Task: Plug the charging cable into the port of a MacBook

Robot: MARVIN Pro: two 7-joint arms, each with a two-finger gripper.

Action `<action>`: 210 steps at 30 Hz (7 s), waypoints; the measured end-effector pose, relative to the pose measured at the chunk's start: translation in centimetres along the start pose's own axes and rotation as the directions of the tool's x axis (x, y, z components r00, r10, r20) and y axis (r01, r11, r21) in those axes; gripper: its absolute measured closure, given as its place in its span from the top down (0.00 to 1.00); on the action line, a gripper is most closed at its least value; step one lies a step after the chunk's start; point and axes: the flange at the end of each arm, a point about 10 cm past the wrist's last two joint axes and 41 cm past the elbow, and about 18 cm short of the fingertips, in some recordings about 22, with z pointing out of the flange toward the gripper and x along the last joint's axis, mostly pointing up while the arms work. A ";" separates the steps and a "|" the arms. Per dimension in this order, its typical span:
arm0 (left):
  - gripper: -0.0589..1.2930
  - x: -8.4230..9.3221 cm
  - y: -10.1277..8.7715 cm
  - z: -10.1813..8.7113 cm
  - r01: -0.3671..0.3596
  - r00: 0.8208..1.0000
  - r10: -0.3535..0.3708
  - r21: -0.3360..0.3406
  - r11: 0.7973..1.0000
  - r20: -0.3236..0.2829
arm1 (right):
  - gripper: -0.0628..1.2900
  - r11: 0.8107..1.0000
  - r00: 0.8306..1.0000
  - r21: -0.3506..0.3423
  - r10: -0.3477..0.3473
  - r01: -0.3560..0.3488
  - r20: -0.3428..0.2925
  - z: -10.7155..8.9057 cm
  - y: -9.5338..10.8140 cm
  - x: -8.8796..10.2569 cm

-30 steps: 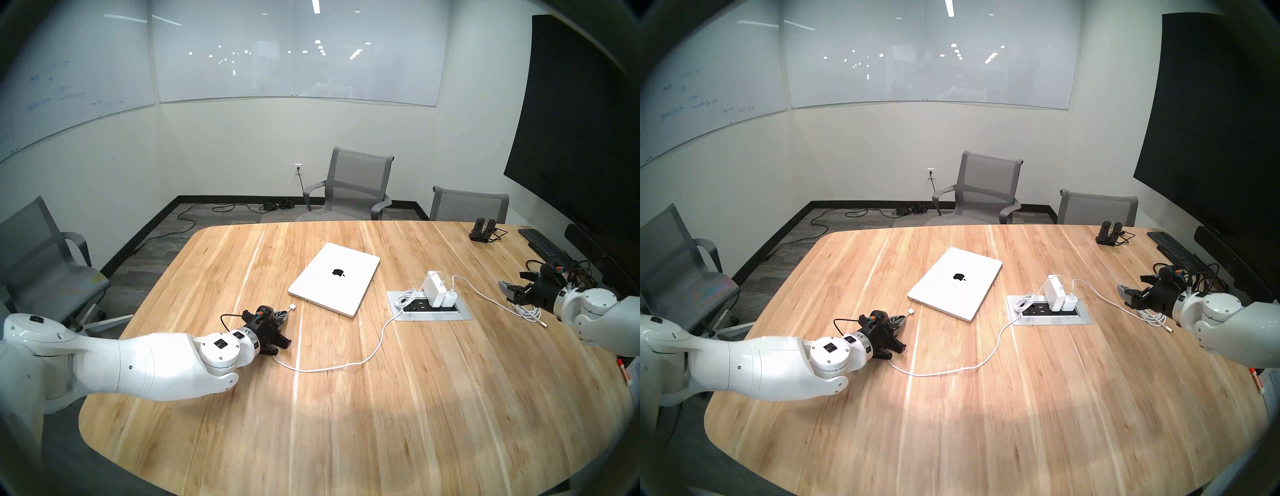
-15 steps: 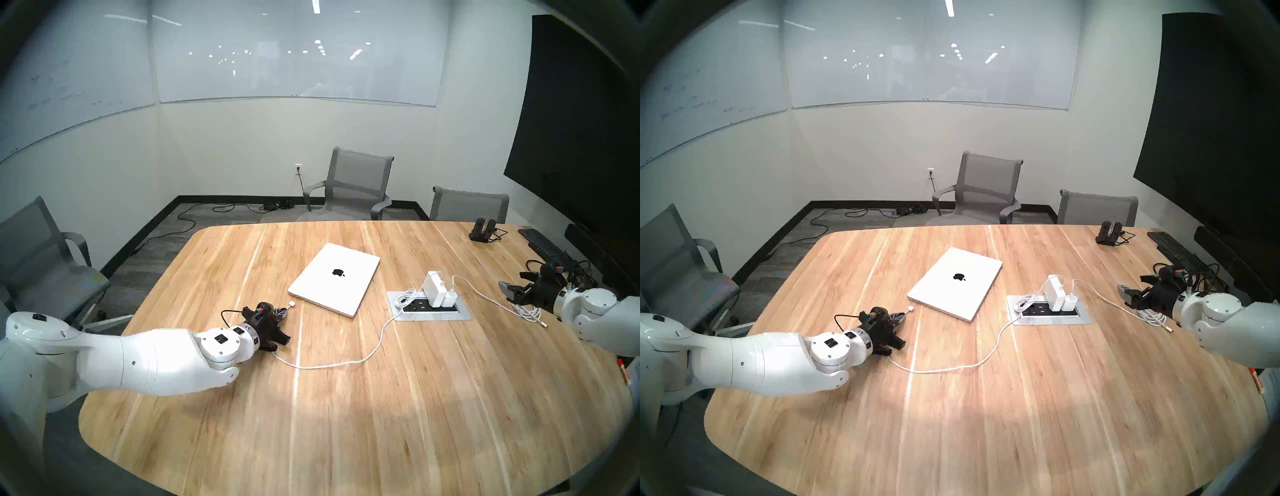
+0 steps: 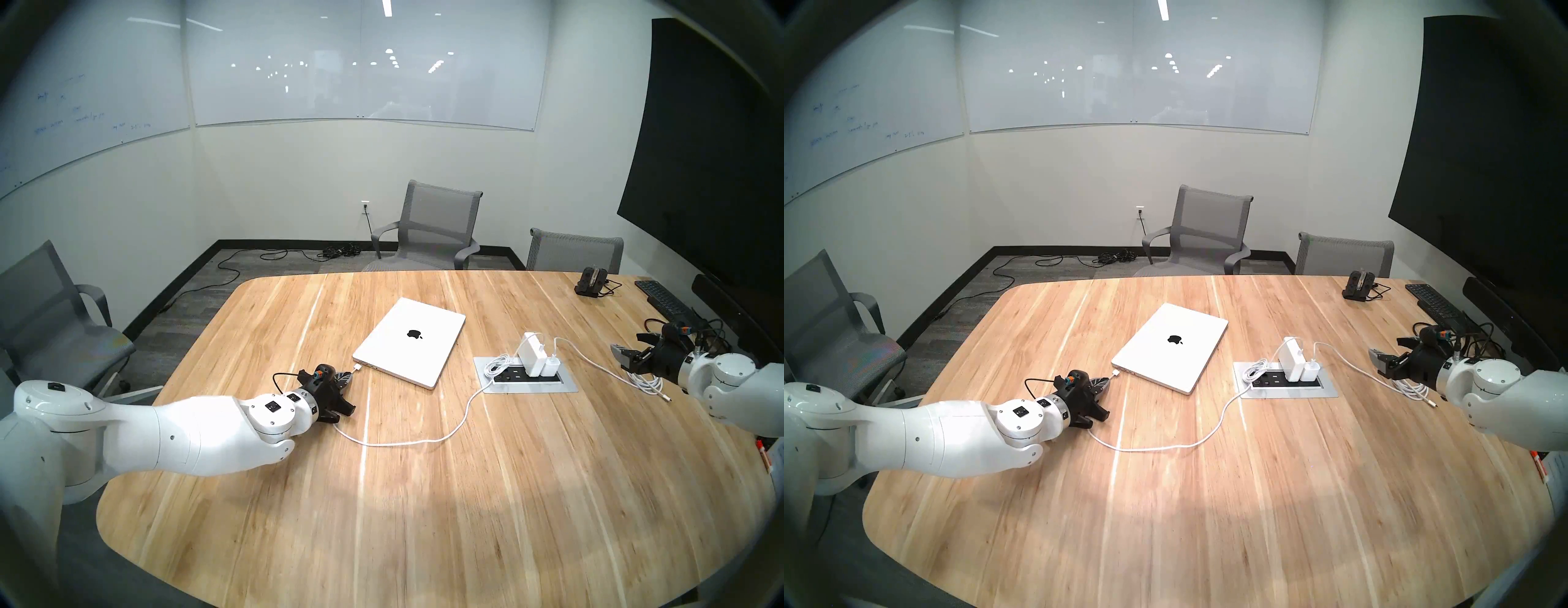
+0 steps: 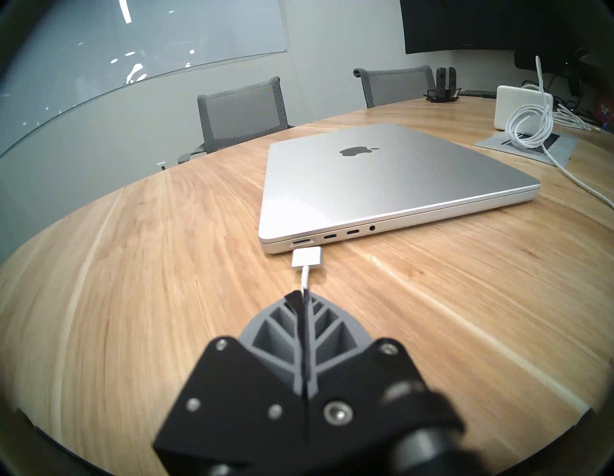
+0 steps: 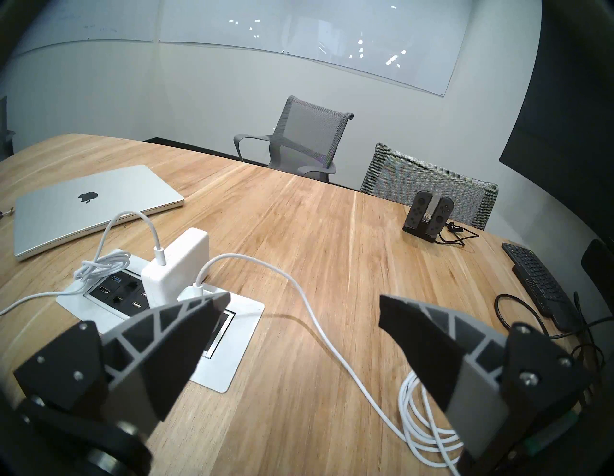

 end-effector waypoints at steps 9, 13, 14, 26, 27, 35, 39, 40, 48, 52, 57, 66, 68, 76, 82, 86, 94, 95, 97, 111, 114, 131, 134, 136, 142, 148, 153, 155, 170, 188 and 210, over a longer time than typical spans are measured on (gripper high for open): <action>0.03 0.1 -0.3 0.9 -0.001 1.000 0.001 -0.001 1.000 -0.002 | 0.95 1.000 1.000 0.000 0.000 0.000 0.000 0.0 0.0 0.0; 0.03 0.2 -0.4 1.3 -0.003 1.000 0.003 0.000 1.000 -0.003 | 0.95 1.000 1.000 0.000 0.000 0.000 0.000 0.0 0.0 0.0; 0.03 0.2 -0.5 1.4 -0.003 1.000 0.003 0.000 1.000 -0.003 | 0.95 1.000 1.000 0.000 0.000 0.000 0.000 0.0 0.0 0.0; 0.03 0.5 -0.5 1.8 -0.023 1.000 0.023 0.004 1.000 0.003 | 0.95 1.000 1.000 0.000 0.000 0.000 0.000 0.0 0.0 0.0; 0.03 0.6 -0.5 1.8 -0.027 1.000 0.027 0.004 1.000 0.005 | 0.95 1.000 1.000 0.000 0.000 0.000 0.000 0.0 0.0 0.0; 0.03 0.8 -0.5 1.3 -0.057 0.998 0.057 0.001 0.998 0.021 | 0.95 1.000 1.000 0.000 0.000 0.000 0.000 0.0 0.0 0.0; 0.03 0.7 -0.8 1.1 -0.067 0.997 0.067 0.002 0.998 0.029 | 0.95 1.000 1.000 0.000 0.000 0.000 0.000 0.0 0.0 0.0; 0.03 0.7 -0.9 1.1 -0.068 0.997 0.068 0.002 0.998 0.030 | 0.95 1.000 1.000 0.000 0.000 0.000 0.000 0.0 0.0 0.0; 0.03 0.7 -2.1 1.2 -0.071 0.997 0.070 0.018 0.997 0.041 | 0.95 1.000 1.000 0.000 0.000 0.000 0.000 0.0 0.0 0.0; 0.03 0.8 -2.4 1.5 -0.069 0.997 0.068 0.022 0.997 0.044 | 0.95 1.000 1.000 0.000 0.000 0.000 0.000 0.0 0.0 0.0; 0.03 0.9 -2.4 1.7 -0.069 0.997 0.068 0.024 0.997 0.045 | 0.95 1.000 1.000 0.000 0.000 0.000 0.000 0.0 0.0 0.0; 0.03 1.0 -1.4 1.7 -0.066 0.997 0.065 0.033 0.997 0.045 | 0.95 1.000 1.000 0.000 0.000 0.000 0.000 0.0 0.0 0.0; 0.03 1.0 -1.1 1.6 -0.067 0.997 0.065 0.030 0.997 0.044 | 0.95 1.000 1.000 0.000 0.000 0.000 0.000 0.0 0.0 0.0; 0.03 1.1 0.3 1.4 -0.070 0.997 0.069 0.022 0.997 0.036 | 0.95 1.000 1.000 0.000 0.000 0.000 0.000 0.0 0.0 0.0; 0.03 0.9 0.4 1.4 -0.079 0.996 0.078 0.026 0.997 0.037 | 0.95 1.000 1.000 0.000 0.000 0.000 0.000 0.0 0.0 0.0; 0.03 0.9 0.3 1.6 -0.081 0.996 0.081 0.026 0.996 0.033 | 0.95 1.000 1.000 0.000 0.000 0.000 0.000 0.0 0.0 0.0; 0.03 0.9 0.0 1.9 -0.081 0.996 0.080 0.020 0.997 0.028 | 0.95 1.000 1.000 0.000 0.000 0.000 0.000 0.0 0.0 0.0; 0.03 0.9 -0.1 2.0 -0.082 0.996 0.081 0.019 0.996 0.027 | 0.95 1.000 1.000 0.000 0.000 0.000 0.000 0.0 0.0 0.0; 0.03 0.9 -0.2 2.1 -0.085 0.996 0.084 0.018 0.996 0.027 | 0.95 1.000 1.000 0.000 0.000 0.000 0.000 0.0 0.0 0.0; 0.03 1.5 -0.9 3.2 -0.168 0.985 0.167 0.011 0.986 0.040 | 0.95 1.000 1.000 0.000 0.000 0.000 0.000 0.0 0.0 0.0; 0.03 1.6 -1.0 3.3 -0.181 0.983 0.181 0.013 0.983 0.044 | 0.95 1.000 1.000 0.000 0.000 0.000 0.000 0.0 0.0 0.0; 0.03 1.8 -1.1 3.4 -0.219 0.974 0.216 0.031 0.975 0.064 | 0.95 1.000 1.000 0.000 0.000 0.000 0.000 0.0 0.0 0.0; 0.03 1.8 -1.2 3.4 -0.222 0.973 0.219 0.032 0.975 0.067 | 0.95 1.000 1.000 0.000 0.000 0.000 0.000 0.0 0.0 0.0; 0.03 1.8 -1.2 3.4 -0.223 0.973 0.220 0.032 0.974 0.068 | 0.95 1.000 1.000 0.000 0.000 0.000 0.000 0.0 0.0 0.0; 0.03 1.8 -1.3 3.4 -0.243 0.968 0.241 0.024 0.970 0.068 | 0.95 1.000 1.000 0.000 0.000 0.000 0.000 0.0 0.0 0.0; 0.03 1.8 -1.4 3.4 -0.271 0.960 0.270 0.017 0.962 0.070 | 0.95 1.000 1.000 0.000 0.000 0.000 0.000 0.0 0.0 0.0; 0.03 1.9 -1.4 3.4 -0.278 0.959 0.276 0.016 0.960 0.071 | 0.95 1.000 1.000 0.000 0.000 0.000 0.000 0.0 0.0 0.0; 0.03 1.9 -1.4 3.4 -0.279 0.958 0.277 0.016 0.960 0.072 | 0.95 1.000 1.000 0.000 0.000 0.000 0.000 0.0 0.0 0.0; 0.03 2.1 -1.6 3.9 -0.283 0.956 0.281 0.019 0.959 0.079 | 0.95 1.000 1.000 0.000 0.000 0.000 0.000 0.0 0.0 0.0; 0.03 2.8 -1.1 4.2 -0.332 0.939 0.329 0.010 0.943 0.102 | 0.95 1.000 1.000 0.000 0.000 0.000 0.000 0.0 0.0 0.0; 0.03 3.4 0.5 4.0 -0.383 0.918 0.380 0.004 0.924 0.112 | 0.95 1.000 1.000 0.000 0.000 0.000 0.000 0.0 0.0 0.0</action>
